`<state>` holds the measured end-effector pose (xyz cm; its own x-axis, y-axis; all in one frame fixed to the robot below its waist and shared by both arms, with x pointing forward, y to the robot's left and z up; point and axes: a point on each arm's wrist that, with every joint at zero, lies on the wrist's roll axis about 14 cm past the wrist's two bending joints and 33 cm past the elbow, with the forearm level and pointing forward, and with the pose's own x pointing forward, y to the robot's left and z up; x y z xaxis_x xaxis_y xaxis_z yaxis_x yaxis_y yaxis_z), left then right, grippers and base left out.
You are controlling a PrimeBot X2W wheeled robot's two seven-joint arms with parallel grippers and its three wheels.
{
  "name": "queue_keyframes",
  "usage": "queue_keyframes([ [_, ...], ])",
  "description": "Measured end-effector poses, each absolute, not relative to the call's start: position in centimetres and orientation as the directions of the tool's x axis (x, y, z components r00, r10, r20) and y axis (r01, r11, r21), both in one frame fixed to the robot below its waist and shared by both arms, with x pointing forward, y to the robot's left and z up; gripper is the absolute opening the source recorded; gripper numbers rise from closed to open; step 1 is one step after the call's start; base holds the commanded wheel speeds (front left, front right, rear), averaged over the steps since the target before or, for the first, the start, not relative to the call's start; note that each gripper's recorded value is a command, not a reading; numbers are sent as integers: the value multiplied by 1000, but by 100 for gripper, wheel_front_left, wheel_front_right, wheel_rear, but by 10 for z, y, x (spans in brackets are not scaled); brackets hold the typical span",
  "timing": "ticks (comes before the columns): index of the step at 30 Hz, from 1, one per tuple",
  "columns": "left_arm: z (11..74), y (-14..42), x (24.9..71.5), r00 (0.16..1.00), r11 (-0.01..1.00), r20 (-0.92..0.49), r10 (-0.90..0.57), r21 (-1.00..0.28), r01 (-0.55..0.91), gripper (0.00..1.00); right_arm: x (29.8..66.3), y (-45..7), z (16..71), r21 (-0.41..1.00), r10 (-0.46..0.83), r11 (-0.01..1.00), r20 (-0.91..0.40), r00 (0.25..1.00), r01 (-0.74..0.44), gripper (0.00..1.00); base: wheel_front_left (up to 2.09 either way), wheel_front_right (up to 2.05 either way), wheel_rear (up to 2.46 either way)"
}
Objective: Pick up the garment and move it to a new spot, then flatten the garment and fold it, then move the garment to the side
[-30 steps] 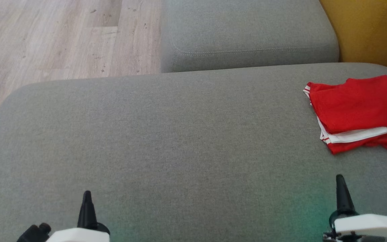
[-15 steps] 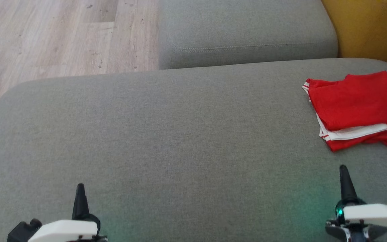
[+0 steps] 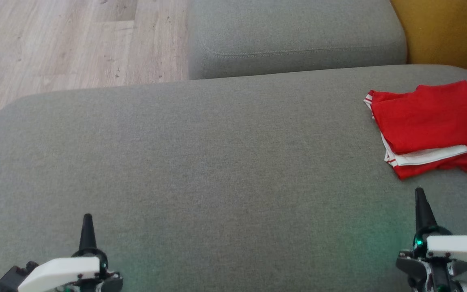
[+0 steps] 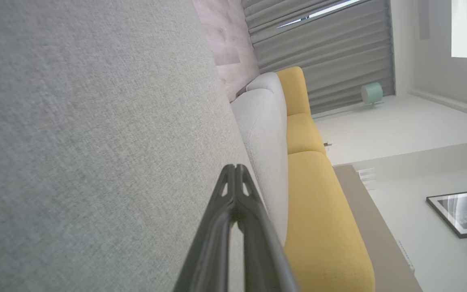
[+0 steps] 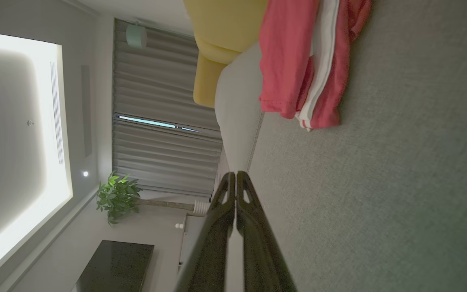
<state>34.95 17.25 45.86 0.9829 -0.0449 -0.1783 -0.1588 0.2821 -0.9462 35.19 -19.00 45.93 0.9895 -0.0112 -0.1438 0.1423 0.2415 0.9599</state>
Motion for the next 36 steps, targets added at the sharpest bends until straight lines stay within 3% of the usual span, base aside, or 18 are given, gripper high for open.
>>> queue_keyframes([
  [23, 476, 188, 373, 995, 0, -98, -26, -995, -98, 0, 370, -203, 474, 995, -30, -16, -99, 995, 98, 0, 0, 0, 0],
  [36, 478, 187, 375, 995, -5, -92, -29, -996, -92, 0, 374, -204, 479, 996, -32, -20, -83, 996, 83, 0, 0, 0, 0],
])
